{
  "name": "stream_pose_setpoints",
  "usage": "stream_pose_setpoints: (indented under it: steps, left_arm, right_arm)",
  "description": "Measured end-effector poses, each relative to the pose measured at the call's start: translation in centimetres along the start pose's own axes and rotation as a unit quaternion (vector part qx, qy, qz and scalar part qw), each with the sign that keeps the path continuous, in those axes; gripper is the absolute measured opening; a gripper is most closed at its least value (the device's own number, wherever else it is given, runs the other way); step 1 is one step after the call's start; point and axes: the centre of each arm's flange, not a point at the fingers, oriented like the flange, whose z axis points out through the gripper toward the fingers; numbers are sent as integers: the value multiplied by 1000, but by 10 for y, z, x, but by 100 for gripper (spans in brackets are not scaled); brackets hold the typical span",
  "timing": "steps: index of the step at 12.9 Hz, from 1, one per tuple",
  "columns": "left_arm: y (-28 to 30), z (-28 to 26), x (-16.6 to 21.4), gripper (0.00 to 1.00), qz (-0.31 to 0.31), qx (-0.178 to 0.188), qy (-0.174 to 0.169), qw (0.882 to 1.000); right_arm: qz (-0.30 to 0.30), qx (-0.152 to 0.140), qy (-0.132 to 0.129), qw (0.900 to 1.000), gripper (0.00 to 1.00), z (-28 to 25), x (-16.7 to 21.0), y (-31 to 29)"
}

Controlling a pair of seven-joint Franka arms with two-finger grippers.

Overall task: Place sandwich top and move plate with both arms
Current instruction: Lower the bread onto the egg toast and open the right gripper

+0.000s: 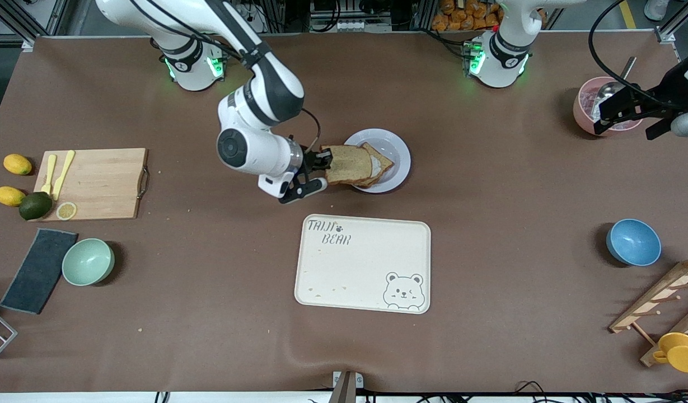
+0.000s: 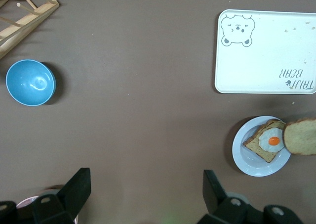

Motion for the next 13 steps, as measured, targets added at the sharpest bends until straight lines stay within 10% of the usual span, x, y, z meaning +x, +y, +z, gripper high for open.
stream_pose_setpoints:
  steps: [11, 13]
  left_arm:
    - [0, 0, 0, 100, 0, 0, 0, 1000]
    - [0, 0, 0, 100, 0, 0, 0, 1000]
  right_arm:
    - [11, -25, 37, 999, 7, 73, -22, -35]
    - [25, -26, 36, 999, 23, 77, -22, -35]
